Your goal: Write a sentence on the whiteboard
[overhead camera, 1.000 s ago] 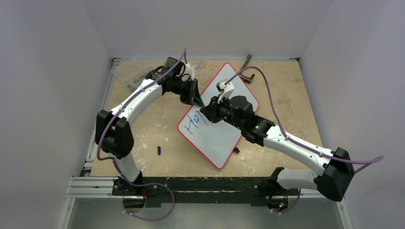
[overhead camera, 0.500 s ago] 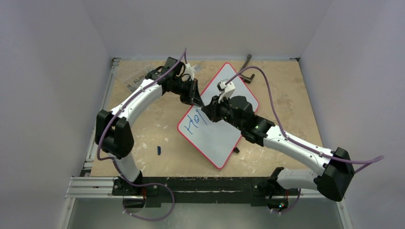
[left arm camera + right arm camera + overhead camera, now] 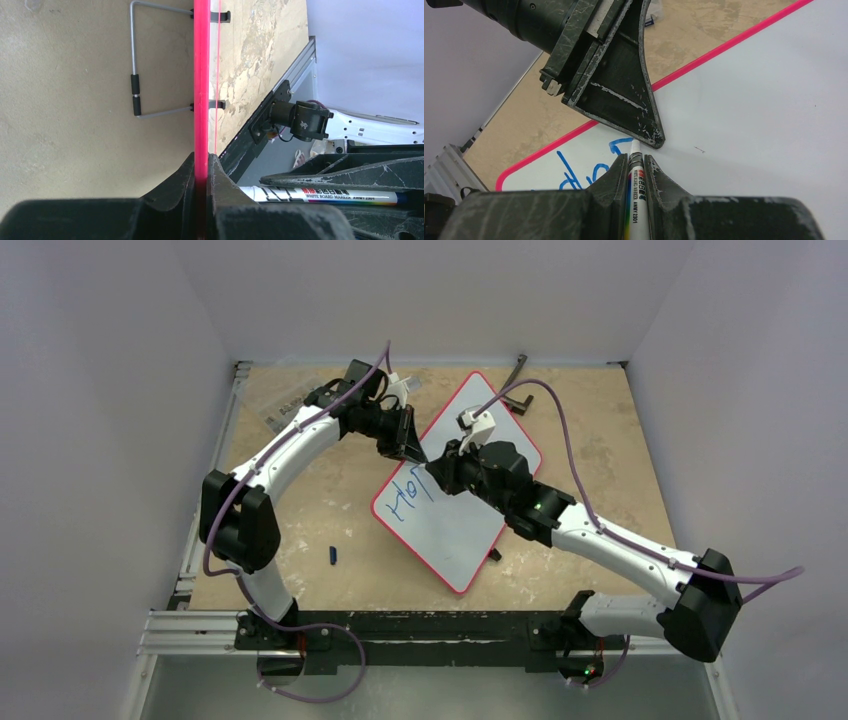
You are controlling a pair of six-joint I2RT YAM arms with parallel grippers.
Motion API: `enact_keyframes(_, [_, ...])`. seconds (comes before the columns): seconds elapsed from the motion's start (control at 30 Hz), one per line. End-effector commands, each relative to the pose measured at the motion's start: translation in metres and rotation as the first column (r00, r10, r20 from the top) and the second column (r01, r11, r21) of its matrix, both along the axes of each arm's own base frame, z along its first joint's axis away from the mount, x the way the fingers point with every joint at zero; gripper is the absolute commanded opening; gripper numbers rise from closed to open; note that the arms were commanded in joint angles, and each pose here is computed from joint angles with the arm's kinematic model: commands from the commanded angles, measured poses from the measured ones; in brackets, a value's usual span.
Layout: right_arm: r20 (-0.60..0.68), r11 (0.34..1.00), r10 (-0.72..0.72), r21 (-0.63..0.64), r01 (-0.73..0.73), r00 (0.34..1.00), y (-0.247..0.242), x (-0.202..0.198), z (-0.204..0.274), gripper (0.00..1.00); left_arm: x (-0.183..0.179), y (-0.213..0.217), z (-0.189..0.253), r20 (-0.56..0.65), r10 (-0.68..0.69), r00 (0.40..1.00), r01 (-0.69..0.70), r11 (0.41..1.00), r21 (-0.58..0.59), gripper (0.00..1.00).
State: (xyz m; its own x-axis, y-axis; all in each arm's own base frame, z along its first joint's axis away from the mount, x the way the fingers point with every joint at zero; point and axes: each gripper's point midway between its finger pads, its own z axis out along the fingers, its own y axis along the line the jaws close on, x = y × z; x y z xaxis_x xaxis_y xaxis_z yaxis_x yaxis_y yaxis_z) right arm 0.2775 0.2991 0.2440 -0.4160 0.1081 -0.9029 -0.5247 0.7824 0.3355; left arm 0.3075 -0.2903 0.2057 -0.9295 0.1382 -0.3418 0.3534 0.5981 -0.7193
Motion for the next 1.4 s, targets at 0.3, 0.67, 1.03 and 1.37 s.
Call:
enact_keyframes(0.3, [-0.032,0.996,-0.049,-0.075,0.046,0.998,-0.022,-0.005,-0.025,0.0,0.002,0.002,0.037,0.122,0.013,0.992,-0.008,0.999,-0.042,0.0])
enact_keyframes(0.67, [-0.046,0.999,0.032,-0.033,-0.033,0.998,-0.015,-0.02,-0.026,0.0,0.002,0.002,0.038,0.124,0.013,0.992,-0.008,0.999,-0.043,0.0])
enact_keyframes(1.03, [-0.002,0.993,0.121,0.006,-0.121,0.993,-0.003,-0.028,-0.011,0.0,0.001,0.003,0.039,0.127,0.013,0.992,-0.008,0.999,-0.045,0.0])
enact_keyframes(1.37, [0.017,0.985,0.171,0.028,-0.172,0.985,0.005,-0.032,-0.002,0.0,0.001,0.003,0.04,0.128,0.014,0.992,-0.008,0.999,-0.047,0.0])
